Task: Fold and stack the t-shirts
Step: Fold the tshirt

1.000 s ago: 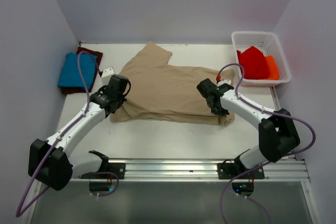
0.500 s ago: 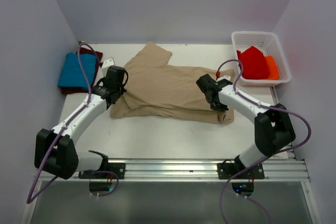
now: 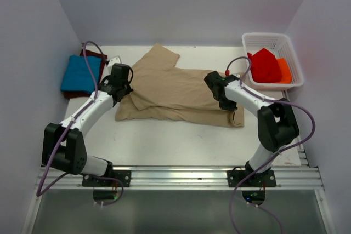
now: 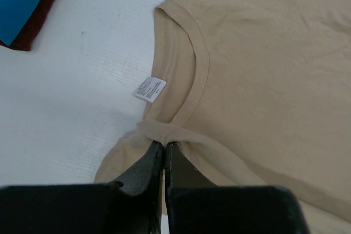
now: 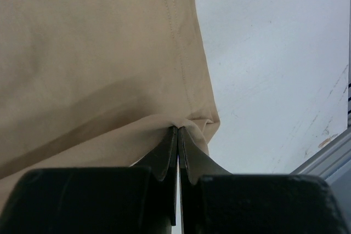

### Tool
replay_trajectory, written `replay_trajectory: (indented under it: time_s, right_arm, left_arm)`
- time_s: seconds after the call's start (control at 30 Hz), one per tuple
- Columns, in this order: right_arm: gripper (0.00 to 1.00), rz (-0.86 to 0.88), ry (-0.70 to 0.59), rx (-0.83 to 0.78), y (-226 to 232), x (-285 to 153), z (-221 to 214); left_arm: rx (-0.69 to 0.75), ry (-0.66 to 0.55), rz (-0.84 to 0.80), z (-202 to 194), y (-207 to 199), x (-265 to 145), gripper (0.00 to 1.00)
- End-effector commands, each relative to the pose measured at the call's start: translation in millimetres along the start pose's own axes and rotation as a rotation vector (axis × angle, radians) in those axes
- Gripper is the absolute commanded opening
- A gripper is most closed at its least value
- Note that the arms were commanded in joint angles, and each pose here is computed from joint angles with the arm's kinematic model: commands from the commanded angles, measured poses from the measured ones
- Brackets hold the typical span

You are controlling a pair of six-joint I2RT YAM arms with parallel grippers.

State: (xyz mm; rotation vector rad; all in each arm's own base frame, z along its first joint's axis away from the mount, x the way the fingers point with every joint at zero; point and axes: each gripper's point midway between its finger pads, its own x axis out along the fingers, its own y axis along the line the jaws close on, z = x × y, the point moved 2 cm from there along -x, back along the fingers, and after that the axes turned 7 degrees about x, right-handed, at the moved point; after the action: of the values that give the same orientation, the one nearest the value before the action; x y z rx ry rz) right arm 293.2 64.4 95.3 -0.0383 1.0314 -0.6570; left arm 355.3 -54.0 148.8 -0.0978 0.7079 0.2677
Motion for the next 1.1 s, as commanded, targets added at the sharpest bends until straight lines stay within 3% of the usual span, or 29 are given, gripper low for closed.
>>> replay_trajectory:
  time_s: [0.0,0.5,0.53,0.6,0.63,0.7,0.73,0.77,0.8,1.07]
  right_arm:
    - [0.0,-0.038,-0.042,0.02,-9.8,-2.5,17.1]
    - [0.02,-0.056,-0.003,0.038,-3.1,25.0,30.5]
    - [0.23,-0.06,0.008,0.02,0.0,30.0,28.5]
    - [0.48,-0.041,0.006,0.021,7.7,32.9,31.9]
    - [0.67,-0.034,0.006,0.011,9.7,33.9,32.3]
    - [0.8,-0.022,-0.003,0.024,12.7,33.4,36.3]
    - [0.88,-0.014,-0.008,0.032,12.7,31.5,38.0]
    - [0.9,0.011,-0.031,0.055,12.0,25.0,44.0]
    - [0.93,0.02,-0.039,0.06,9.9,21.9,44.5]
    - [0.96,0.118,-0.158,0.146,-16.4,-24.6,72.4]
  left_arm:
    - [-0.023,-0.081,-0.045,34.6,-13.1,5.4,0.0]
    - [0.011,-0.042,-0.041,42.0,-26.5,37.6,0.0]
    - [0.011,-0.041,-0.034,42.3,-25.2,38.4,0.0]
    - [0.009,-0.034,-0.022,41.5,-22.1,40.6,0.0]
    - [0.008,-0.033,-0.01,41.8,-20.1,40.9,0.05]
    - [-0.002,-0.032,0.001,43.6,-15.9,39.3,0.26]
    - [-0.003,-0.036,0.003,44.8,-15.0,37.5,0.6]
    - [-0.011,-0.052,-0.002,49.7,-14.2,32.0,0.76]
    - [-0.013,-0.062,-0.012,52.0,-14.7,28.9,1.0]
    - [-0.087,-0.202,-0.168,84.2,-18.8,-31.6,1.0]
